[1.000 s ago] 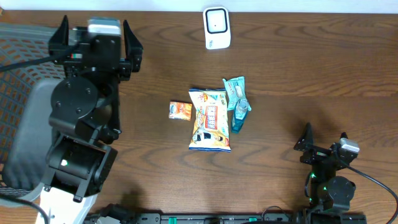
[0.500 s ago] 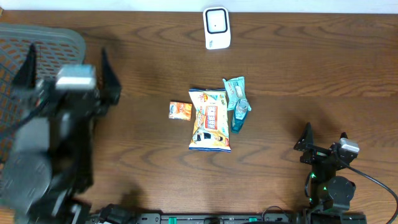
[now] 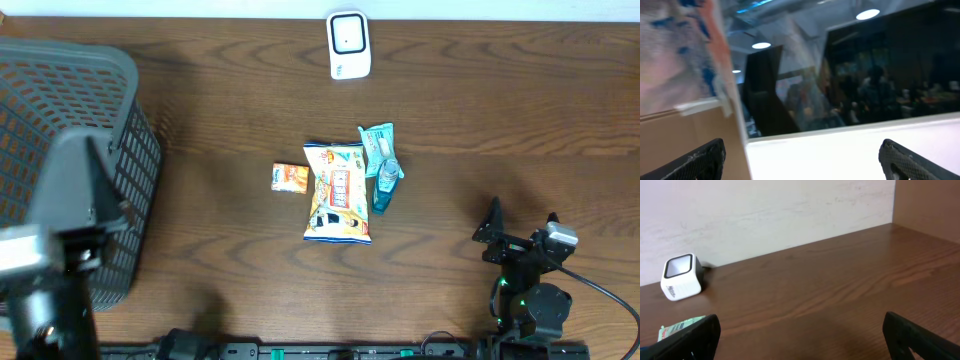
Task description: Scan the item barcode
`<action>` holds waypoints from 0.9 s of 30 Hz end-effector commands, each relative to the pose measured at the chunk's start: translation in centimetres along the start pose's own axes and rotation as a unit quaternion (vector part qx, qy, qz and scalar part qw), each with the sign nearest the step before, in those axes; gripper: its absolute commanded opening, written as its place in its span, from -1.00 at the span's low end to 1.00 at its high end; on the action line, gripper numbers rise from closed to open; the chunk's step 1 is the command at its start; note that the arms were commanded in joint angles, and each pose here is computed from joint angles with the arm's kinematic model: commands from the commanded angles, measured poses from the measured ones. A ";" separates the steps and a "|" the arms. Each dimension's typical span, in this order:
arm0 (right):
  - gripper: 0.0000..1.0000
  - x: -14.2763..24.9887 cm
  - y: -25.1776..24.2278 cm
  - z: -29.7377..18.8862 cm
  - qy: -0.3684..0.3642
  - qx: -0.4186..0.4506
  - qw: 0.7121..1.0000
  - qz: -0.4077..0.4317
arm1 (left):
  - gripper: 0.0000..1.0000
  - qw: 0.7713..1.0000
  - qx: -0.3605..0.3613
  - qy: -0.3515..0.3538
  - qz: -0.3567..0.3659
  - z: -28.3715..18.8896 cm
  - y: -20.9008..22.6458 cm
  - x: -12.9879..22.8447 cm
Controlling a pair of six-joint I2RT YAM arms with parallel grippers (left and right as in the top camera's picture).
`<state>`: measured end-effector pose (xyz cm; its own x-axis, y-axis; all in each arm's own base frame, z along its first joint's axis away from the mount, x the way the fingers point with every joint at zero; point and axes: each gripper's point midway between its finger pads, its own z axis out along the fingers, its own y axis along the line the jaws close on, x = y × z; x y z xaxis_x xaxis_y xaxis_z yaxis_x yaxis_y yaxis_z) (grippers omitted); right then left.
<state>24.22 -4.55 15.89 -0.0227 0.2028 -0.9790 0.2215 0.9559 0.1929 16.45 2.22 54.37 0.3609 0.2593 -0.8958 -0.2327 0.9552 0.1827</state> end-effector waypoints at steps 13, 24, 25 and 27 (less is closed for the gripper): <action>0.99 0.0 -0.2 0.0 -0.001 0.003 1.000 -0.003 | 0.96 0.984 -0.104 -0.124 -0.077 -10.8 6.8 -5.7; 0.98 0.0 -0.2 0.0 -0.001 0.003 1.000 -0.003 | 0.96 0.967 -0.123 -0.201 -0.100 -17.9 9.0 -7.7; 0.99 0.0 -0.2 0.0 -0.001 0.003 1.000 -0.003 | 0.96 0.966 -0.123 -0.204 -0.101 -18.1 9.1 -7.7; 0.99 0.0 -0.2 0.0 -0.001 0.003 1.000 -0.003 | 0.96 0.965 -0.124 -0.206 -0.102 -18.3 9.2 -7.8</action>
<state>24.22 -4.55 15.89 -0.0227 0.2028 -0.9790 0.2215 0.9559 0.1929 -4.87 6.58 55.62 0.7289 0.1659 -0.6642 -0.3292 0.9356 -0.1274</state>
